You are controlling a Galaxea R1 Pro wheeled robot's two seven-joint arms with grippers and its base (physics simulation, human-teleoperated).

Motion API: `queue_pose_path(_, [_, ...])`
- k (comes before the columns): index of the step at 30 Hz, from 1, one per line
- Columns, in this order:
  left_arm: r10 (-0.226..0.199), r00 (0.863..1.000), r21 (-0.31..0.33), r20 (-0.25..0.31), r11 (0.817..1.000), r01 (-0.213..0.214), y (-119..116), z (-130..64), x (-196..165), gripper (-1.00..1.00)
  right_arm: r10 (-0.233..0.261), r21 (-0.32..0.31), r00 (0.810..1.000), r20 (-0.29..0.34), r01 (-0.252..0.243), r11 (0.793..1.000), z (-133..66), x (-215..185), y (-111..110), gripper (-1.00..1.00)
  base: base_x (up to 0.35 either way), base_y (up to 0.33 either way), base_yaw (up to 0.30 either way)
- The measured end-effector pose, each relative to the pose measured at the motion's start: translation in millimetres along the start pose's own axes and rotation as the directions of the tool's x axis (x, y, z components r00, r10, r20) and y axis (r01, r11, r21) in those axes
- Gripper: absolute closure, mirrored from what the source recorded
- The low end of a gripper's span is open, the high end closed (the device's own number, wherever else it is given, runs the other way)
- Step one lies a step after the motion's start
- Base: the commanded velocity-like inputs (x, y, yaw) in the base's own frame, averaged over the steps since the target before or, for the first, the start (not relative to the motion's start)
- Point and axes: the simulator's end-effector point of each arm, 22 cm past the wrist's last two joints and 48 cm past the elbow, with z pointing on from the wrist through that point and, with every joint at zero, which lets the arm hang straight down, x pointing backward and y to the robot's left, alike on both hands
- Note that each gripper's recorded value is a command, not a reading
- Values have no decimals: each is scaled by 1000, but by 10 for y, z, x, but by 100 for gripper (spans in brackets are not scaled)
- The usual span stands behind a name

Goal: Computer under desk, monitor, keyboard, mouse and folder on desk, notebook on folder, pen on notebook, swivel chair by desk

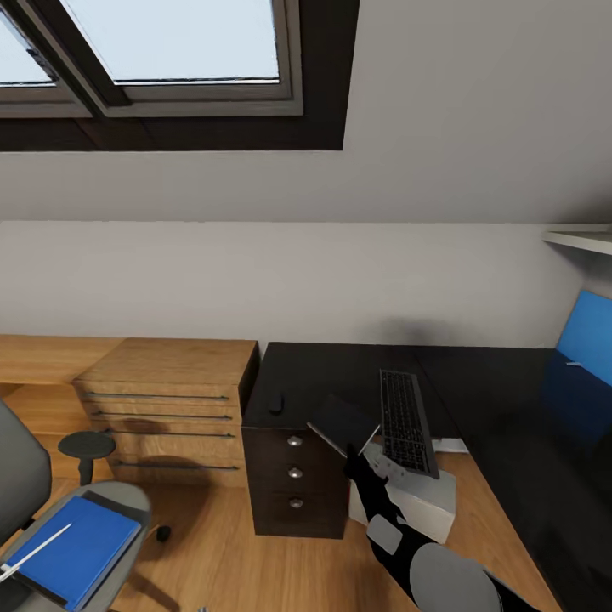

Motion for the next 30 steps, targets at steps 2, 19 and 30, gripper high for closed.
queue_pose_path(2, [0,1000,0,0,1000,0,0,0,0,-100,3,0,1000,-8,-3,1000,-2,22,-1,100,16,197,0])
queue_pose_path(19, [2,1000,6,0,1000,-2,-13,-3,-1,-100,40,3,996,-85,-40,999,-14,191,2,100,77,72,0])
queue_pose_path(30, [4,1000,17,0,1000,-4,-38,0,0,-100,127,55,991,-49,-125,991,-7,125,-108,100,96,1,0])
